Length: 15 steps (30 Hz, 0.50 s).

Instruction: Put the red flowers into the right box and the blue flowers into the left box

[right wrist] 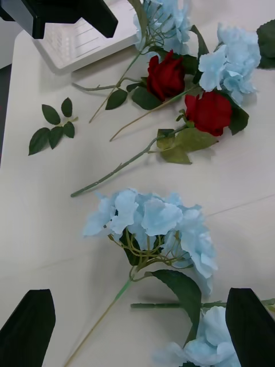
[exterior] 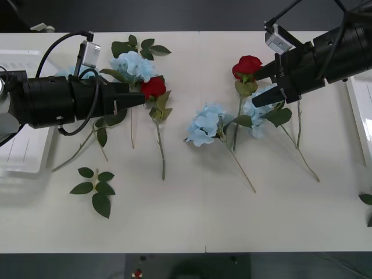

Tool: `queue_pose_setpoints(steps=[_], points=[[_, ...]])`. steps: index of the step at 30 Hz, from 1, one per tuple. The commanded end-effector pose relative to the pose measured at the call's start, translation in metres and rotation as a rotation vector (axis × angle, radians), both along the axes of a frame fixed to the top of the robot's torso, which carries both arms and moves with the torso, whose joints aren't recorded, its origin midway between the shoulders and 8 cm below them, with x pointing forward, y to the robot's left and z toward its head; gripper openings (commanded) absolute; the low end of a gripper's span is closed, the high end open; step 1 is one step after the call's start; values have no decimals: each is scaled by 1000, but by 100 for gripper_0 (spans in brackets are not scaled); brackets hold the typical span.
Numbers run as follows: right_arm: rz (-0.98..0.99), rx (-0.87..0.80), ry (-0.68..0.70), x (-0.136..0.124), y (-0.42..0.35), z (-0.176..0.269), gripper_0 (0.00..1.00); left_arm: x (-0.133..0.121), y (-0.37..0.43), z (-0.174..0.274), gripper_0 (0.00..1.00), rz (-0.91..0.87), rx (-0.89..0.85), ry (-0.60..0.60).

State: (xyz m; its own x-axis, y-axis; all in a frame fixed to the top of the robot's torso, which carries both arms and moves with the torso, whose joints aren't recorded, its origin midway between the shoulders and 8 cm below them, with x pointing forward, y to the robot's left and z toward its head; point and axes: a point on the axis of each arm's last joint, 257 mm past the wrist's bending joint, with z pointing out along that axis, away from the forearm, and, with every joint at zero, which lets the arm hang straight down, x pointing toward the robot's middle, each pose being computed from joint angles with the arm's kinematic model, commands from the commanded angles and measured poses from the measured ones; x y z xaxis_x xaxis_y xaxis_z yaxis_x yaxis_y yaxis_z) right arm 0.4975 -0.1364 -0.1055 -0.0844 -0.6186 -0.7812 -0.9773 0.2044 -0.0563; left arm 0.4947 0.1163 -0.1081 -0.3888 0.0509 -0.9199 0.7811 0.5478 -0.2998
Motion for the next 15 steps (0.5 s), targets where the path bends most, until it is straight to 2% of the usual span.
queue_pose_setpoints(steps=[1,2,3,15], points=[[0,-6,-19,2,-3,5,87,-2,1,19,92,-19,20,-57],[0,-6,-19,2,-3,5,87,-2,1,19,93,-19,20,-57],[0,-6,-19,2,-3,5,87,-2,1,19,100,-19,20,-57],[0,-6,-19,2,-3,5,87,-2,1,19,100,-19,20,-57]])
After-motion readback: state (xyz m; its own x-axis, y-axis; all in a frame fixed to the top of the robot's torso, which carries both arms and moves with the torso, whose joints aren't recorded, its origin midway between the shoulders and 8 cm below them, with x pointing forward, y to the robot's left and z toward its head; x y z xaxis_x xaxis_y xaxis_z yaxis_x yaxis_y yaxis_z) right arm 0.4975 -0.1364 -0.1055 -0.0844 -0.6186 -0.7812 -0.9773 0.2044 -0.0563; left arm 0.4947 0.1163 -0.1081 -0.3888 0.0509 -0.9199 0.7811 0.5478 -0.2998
